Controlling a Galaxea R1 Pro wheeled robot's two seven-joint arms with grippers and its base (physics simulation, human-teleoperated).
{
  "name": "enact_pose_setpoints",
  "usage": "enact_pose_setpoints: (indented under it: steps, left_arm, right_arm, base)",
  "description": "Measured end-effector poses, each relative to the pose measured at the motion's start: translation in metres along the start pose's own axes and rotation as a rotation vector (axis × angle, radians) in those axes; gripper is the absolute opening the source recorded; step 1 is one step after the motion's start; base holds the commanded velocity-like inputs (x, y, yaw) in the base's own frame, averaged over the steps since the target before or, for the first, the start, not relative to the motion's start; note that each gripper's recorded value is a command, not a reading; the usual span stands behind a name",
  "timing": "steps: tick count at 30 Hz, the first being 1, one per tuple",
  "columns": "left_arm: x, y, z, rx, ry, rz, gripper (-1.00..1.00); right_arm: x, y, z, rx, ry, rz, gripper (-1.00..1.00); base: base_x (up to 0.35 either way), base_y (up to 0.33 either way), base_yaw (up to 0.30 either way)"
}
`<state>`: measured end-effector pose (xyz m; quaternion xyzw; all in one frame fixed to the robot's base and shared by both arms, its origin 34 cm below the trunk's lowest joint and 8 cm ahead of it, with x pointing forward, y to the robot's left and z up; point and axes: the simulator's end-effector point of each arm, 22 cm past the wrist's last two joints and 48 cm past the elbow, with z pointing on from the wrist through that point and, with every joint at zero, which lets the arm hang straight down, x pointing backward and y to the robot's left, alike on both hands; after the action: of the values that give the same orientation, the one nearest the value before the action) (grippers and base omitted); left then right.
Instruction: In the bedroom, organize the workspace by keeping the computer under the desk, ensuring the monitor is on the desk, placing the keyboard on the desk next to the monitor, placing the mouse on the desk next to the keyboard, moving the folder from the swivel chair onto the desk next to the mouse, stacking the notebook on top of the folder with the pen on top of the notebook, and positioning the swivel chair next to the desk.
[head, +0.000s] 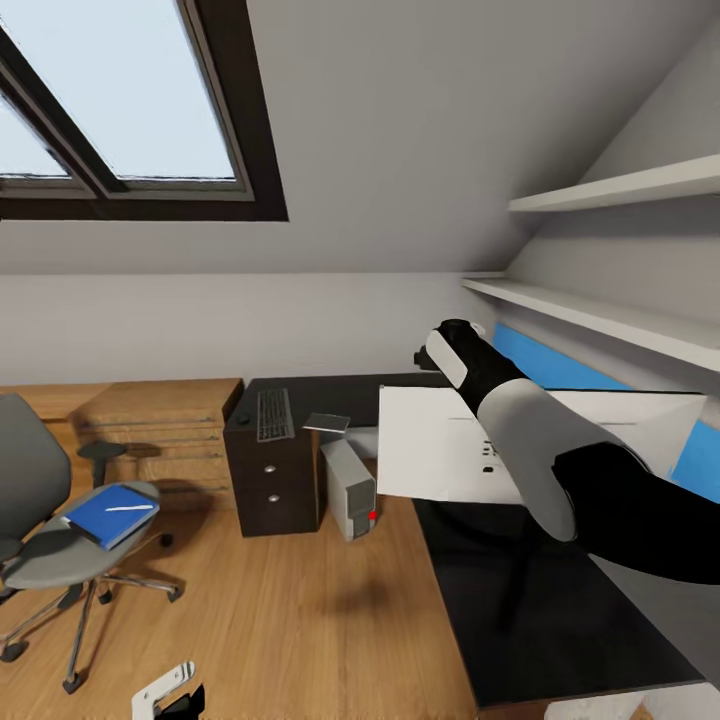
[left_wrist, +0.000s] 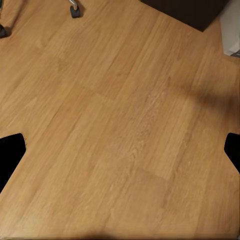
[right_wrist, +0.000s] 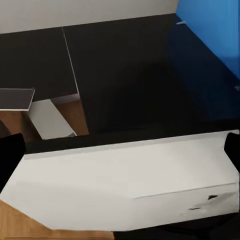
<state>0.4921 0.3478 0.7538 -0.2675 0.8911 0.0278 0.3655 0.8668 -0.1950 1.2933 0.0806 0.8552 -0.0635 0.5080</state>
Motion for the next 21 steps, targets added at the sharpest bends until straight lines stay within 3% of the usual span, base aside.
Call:
enact_pose_setpoints:
  steps: [13, 21]
  left_arm:
    - [-0.0005, 0.0005, -0.0001, 0.0, -0.001, 0.0, 1.0]
    - [-0.0006, 0.0008, 0.0, -0.001, -0.001, 0.0, 1.0]
  right_arm:
    - [0.0, -0.0014, 0.0, 0.002, 0.0, 0.001, 1.0]
    - [-0.0002, -0.0017, 0.0003, 0.002, 0.0, 0.001, 1.0]
  base:
    - [-0.075, 0.0, 0.0]
    - [-0.213, 0.0, 0.0]
